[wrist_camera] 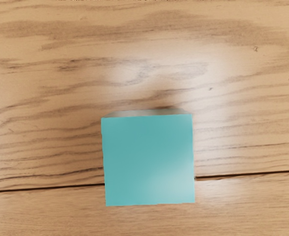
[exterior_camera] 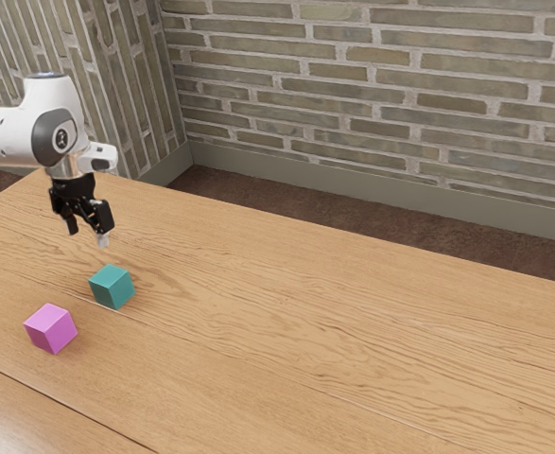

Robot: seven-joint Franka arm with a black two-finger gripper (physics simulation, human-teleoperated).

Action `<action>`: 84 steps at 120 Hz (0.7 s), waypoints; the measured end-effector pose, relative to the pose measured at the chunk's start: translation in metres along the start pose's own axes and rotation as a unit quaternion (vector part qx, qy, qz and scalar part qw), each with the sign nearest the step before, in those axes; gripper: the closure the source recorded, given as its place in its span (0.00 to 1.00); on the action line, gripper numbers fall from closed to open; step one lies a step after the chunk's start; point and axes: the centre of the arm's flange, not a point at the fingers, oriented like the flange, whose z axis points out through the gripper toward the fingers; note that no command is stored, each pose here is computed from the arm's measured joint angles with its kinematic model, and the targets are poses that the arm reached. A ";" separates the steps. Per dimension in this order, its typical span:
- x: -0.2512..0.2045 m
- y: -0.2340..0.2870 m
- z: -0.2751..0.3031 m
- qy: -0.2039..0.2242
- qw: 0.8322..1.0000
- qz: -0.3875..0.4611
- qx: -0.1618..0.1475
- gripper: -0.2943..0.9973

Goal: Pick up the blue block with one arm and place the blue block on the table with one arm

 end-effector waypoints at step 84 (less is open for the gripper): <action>-0.121 0.082 -0.231 0.037 0.999 0.035 0.019 0.23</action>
